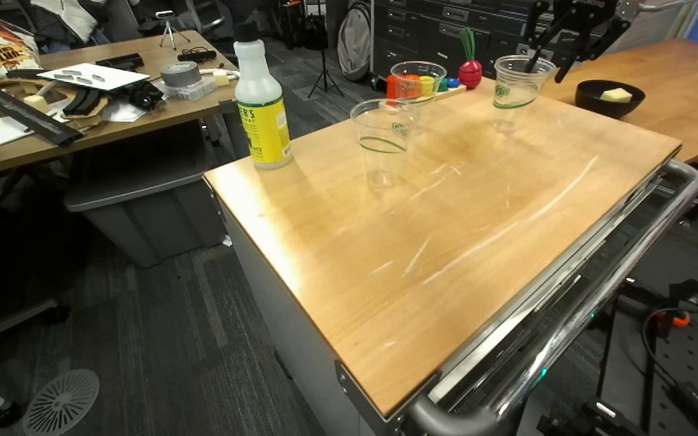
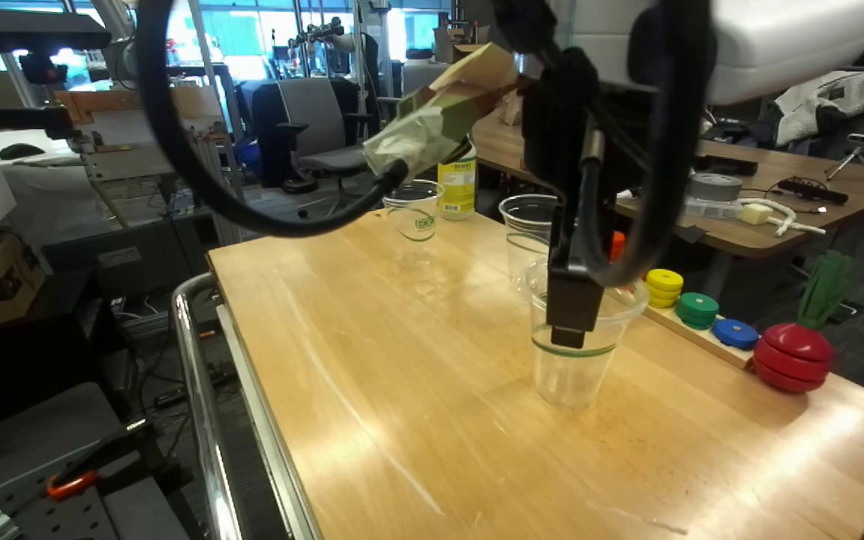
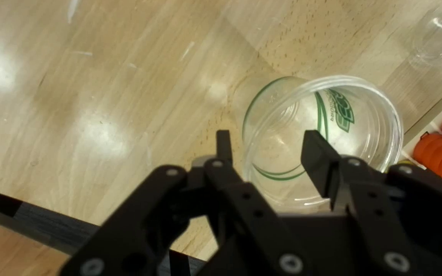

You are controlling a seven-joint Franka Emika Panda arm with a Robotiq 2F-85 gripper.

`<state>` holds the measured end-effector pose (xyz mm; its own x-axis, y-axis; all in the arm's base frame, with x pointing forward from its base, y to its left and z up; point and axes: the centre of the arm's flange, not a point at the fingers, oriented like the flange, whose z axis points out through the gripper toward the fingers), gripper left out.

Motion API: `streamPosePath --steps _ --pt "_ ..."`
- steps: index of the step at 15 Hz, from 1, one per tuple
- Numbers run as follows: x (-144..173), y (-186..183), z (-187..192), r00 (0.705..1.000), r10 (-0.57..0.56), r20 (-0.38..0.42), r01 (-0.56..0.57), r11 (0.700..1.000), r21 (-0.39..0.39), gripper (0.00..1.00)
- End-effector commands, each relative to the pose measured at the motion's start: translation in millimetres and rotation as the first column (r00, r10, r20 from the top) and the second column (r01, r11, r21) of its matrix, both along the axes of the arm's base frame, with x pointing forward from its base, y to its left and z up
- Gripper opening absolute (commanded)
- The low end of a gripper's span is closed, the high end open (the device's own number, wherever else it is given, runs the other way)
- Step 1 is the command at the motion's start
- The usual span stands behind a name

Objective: Stack the cups

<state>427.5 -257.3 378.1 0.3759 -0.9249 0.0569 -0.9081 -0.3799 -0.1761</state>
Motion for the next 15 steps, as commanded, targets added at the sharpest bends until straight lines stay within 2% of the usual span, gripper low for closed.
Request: streamPosePath --steps 1,3,5,9,12,15 --pt "7 0 9 1.000 -0.011 -0.005 0.011 1.000 -0.010 0.19" --pt "7 0 9 1.000 -0.013 -0.009 0.013 1.000 -0.006 0.06" --pt "7 1 7 1.000 -0.004 -0.020 0.004 1.000 0.003 0.02" --pt "13 7 13 1.000 -0.005 -0.031 0.006 1.000 0.023 0.06" --pt "22 23 41 1.000 -0.005 -0.010 0.006 0.999 0.039 0.06" --pt "41 49 77 0.999 0.018 0.032 -0.018 1.000 0.020 0.06"
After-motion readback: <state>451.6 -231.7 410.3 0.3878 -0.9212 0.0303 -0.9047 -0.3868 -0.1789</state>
